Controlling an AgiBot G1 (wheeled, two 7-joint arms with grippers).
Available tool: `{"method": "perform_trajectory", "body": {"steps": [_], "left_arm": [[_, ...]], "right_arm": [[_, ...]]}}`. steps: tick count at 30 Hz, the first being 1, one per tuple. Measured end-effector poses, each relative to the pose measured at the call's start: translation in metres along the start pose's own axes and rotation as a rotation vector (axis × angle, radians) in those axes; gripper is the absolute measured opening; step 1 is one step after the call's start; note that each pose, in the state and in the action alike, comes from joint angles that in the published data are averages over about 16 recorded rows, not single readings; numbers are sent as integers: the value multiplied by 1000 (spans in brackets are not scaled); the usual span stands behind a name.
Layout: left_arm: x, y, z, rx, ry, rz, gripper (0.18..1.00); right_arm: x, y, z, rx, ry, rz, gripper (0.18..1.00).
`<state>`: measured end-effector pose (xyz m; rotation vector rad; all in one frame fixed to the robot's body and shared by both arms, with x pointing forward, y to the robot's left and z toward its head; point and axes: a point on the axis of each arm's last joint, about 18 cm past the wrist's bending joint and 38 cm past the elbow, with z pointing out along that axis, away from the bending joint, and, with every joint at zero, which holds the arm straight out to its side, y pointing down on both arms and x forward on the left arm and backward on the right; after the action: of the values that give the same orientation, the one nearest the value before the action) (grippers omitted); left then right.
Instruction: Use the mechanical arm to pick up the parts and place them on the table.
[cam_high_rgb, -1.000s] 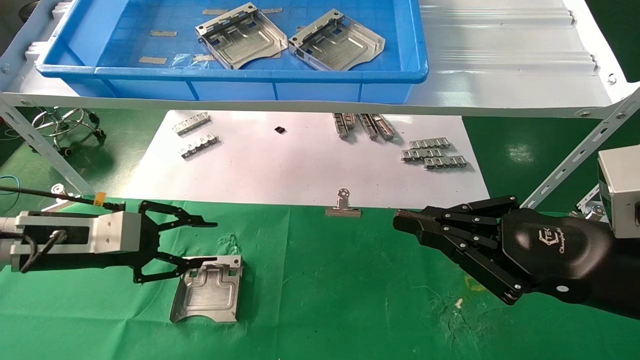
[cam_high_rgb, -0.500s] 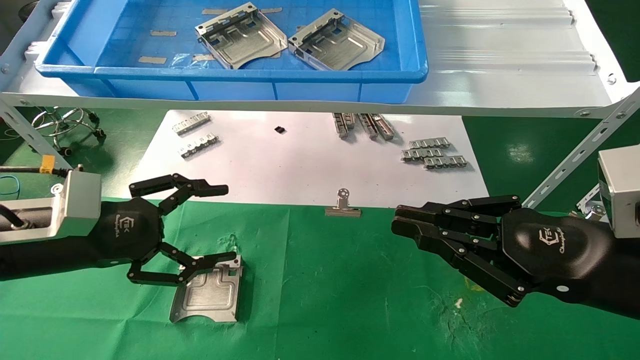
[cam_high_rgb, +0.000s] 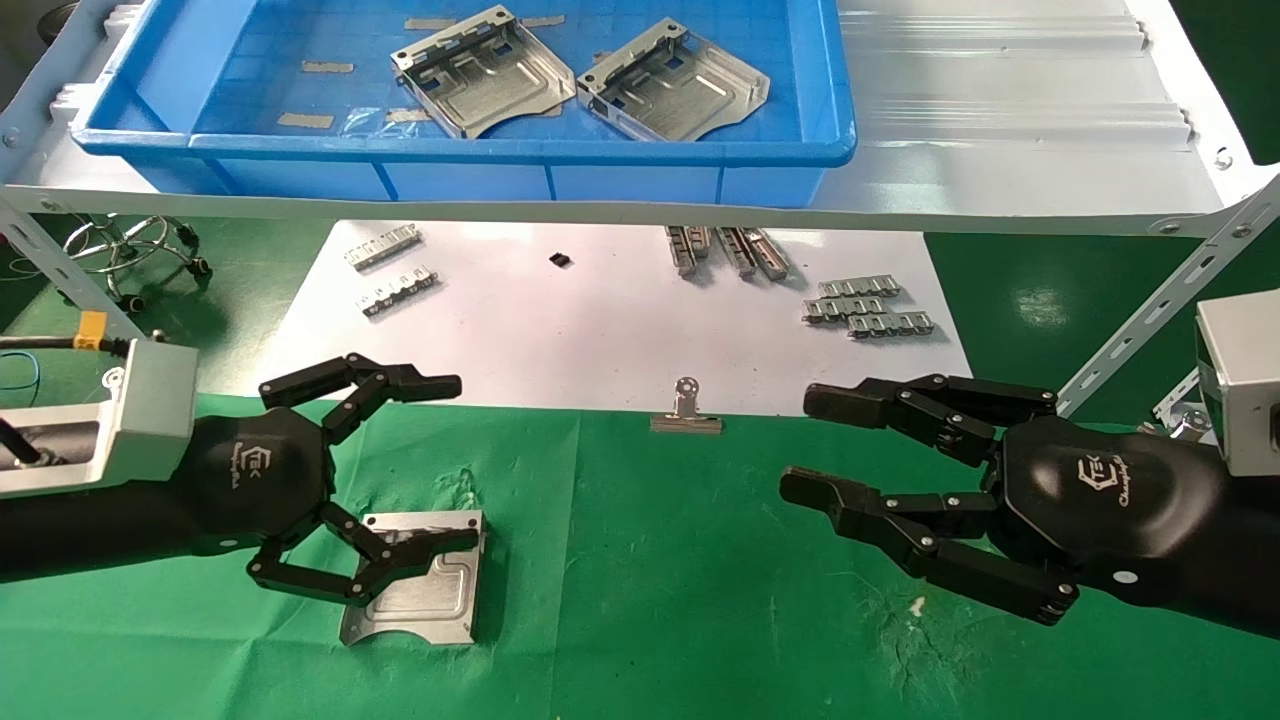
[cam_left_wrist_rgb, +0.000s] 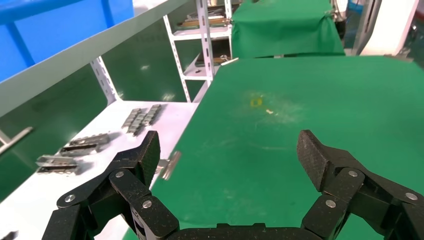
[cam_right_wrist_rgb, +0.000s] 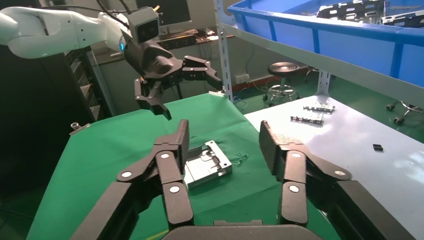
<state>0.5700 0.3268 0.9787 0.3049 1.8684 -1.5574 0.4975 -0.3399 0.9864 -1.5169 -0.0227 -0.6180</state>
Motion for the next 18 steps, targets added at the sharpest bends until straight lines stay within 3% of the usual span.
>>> {"method": "perform_trajectory", "body": {"steps": [18], "left_arm": [[29,-32,-2,77,37,-91,1001]], "right_arm": [[0,0,0,0,0,0,859]]}}
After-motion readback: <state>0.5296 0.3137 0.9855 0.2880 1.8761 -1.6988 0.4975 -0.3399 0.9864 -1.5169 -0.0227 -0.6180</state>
